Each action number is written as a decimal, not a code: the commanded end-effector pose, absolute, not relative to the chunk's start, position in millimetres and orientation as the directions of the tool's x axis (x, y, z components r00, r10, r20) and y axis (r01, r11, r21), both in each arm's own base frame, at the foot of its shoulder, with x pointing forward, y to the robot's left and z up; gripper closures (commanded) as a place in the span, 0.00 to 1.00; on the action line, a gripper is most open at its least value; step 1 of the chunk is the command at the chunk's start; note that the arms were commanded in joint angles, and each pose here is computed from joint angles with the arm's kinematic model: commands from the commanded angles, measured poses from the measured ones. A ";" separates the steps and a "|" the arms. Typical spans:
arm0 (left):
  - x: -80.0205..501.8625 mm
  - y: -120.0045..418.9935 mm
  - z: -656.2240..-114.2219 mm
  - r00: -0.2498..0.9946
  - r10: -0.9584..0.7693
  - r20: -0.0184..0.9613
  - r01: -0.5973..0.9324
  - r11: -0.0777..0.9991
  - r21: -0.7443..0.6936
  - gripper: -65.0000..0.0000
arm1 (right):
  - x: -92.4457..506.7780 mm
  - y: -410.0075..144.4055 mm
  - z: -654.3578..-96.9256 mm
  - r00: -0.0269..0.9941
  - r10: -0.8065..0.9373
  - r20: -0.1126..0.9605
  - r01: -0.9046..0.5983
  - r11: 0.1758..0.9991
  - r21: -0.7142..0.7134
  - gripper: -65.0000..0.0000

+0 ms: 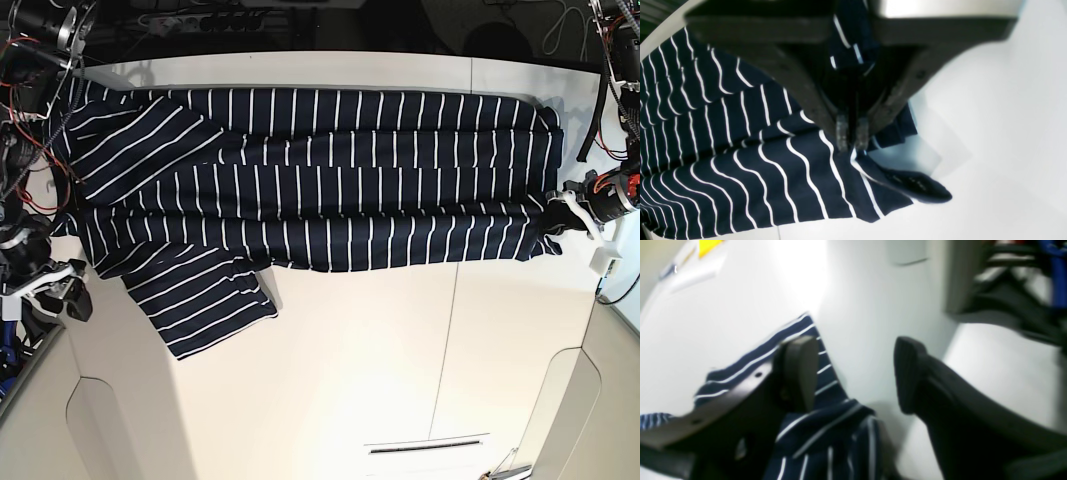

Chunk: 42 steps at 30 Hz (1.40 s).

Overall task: Fold the T-shirt properly
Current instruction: 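Lift the hem with both grippers and fold it toward the collar, then lay the hem over the folded shirt and release both grippers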

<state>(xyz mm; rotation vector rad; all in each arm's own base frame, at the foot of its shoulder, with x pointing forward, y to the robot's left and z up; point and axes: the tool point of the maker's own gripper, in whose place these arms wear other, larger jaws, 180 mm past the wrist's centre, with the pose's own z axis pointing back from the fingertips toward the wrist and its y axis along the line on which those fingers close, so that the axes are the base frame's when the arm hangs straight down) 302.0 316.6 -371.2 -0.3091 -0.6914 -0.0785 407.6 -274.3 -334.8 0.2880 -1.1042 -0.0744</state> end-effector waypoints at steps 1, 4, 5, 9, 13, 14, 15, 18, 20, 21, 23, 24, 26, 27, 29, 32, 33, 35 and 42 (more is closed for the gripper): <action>313.0 324.2 -352.6 0.732 0.023 0.681 0.185 0.955 -0.231 1.00 | 422.8 -277.7 -317.2 0.398 -0.186 0.898 -0.099 0.965 0.243 0.45; 311.3 324.4 -354.0 0.736 0.022 0.677 0.184 0.956 -0.231 1.00 | 432.3 -265.2 -340.0 0.442 -0.183 0.878 -0.112 0.960 0.256 0.45; 311.2 324.4 -354.1 0.736 0.022 0.676 0.184 0.956 -0.231 1.00 | 434.4 -261.0 -347.6 0.462 -0.188 0.867 -0.114 0.957 0.268 0.45; 311.1 324.3 -354.2 0.737 0.021 0.675 0.184 0.955 -0.231 1.00 | 435.6 -245.7 -376.1 0.538 -0.190 0.821 -0.116 0.948 0.295 0.45; 311.2 324.3 -354.2 0.737 0.022 0.675 0.184 0.955 -0.231 1.00 | 432.5 -226.7 -392.9 0.574 -0.187 0.797 -0.123 0.943 0.310 0.45; 311.2 324.3 -354.1 0.737 0.022 0.676 0.184 0.955 -0.232 1.00 | 432.0 -221.7 -395.0 0.578 -0.188 0.794 -0.126 0.941 0.315 0.45; 311.3 324.2 -354.0 0.737 0.022 0.676 0.184 0.955 -0.232 1.00 | 431.6 -216.3 -396.7 0.580 -0.193 0.791 -0.130 0.937 0.324 0.45; 310.9 324.3 -354.4 0.738 0.022 0.675 0.184 0.955 -0.231 1.00 | 431.6 -203.0 -399.8 0.584 -0.205 0.785 -0.138 0.928 0.345 0.45; 310.7 324.3 -354.6 0.739 0.021 0.673 0.184 0.955 -0.231 1.00 | 431.7 -195.1 -401.6 0.587 -0.207 0.782 -0.144 0.924 0.353 0.45; 310.5 324.3 -354.7 0.740 0.021 0.673 0.184 0.955 -0.231 1.00 | 431.8 -191.6 -402.0 0.588 -0.210 0.781 -0.147 0.922 0.359 0.45; 310.5 324.3 -354.7 0.740 0.021 0.673 0.184 0.955 -0.231 1.00 | 432.1 -185.9 -402.6 0.589 -0.217 0.779 -0.150 0.917 0.369 0.45; 310.5 324.3 -354.7 0.740 0.021 0.673 0.184 0.955 -0.231 1.00 | 432.2 -182.9 -402.9 0.589 -0.220 0.778 -0.152 0.915 0.374 0.45; 310.6 324.3 -354.6 0.740 0.021 0.673 0.184 0.955 -0.231 1.00 | 432.3 -177.5 -403.5 0.590 -0.224 0.775 -0.156 0.911 0.382 0.50; 310.6 324.3 -354.7 0.740 0.021 0.673 0.184 0.955 -0.231 1.00 | 432.4 -175.9 -403.6 0.590 -0.226 0.775 -0.157 0.910 0.385 0.57; 310.7 324.3 -354.6 0.739 0.021 0.673 0.184 0.955 -0.231 1.00 | 432.5 -174.6 -403.6 0.590 -0.228 0.774 -0.157 0.908 0.387 0.78; 310.7 324.3 -354.5 0.739 0.021 0.673 0.184 0.955 -0.232 1.00 | 433.4 -174.7 -402.0 0.586 -0.231 0.777 -0.158 0.908 0.389 1.00; 310.8 324.3 -354.5 0.739 0.021 0.673 0.184 0.955 -0.232 1.00 | 433.8 -174.7 -400.8 0.584 -0.229 0.779 -0.160 0.908 0.387 1.00; 311.4 324.5 -353.7 0.736 0.021 0.676 0.184 0.955 -0.231 1.00 | 433.7 -173.8 -399.3 0.590 -0.221 0.776 -0.165 0.908 0.384 1.00; 312.3 329.4 -344.3 0.729 0.013 0.685 0.186 0.959 -0.215 1.00 | 430.2 -161.5 -371.7 0.621 -0.182 0.762 -0.230 0.887 0.399 1.00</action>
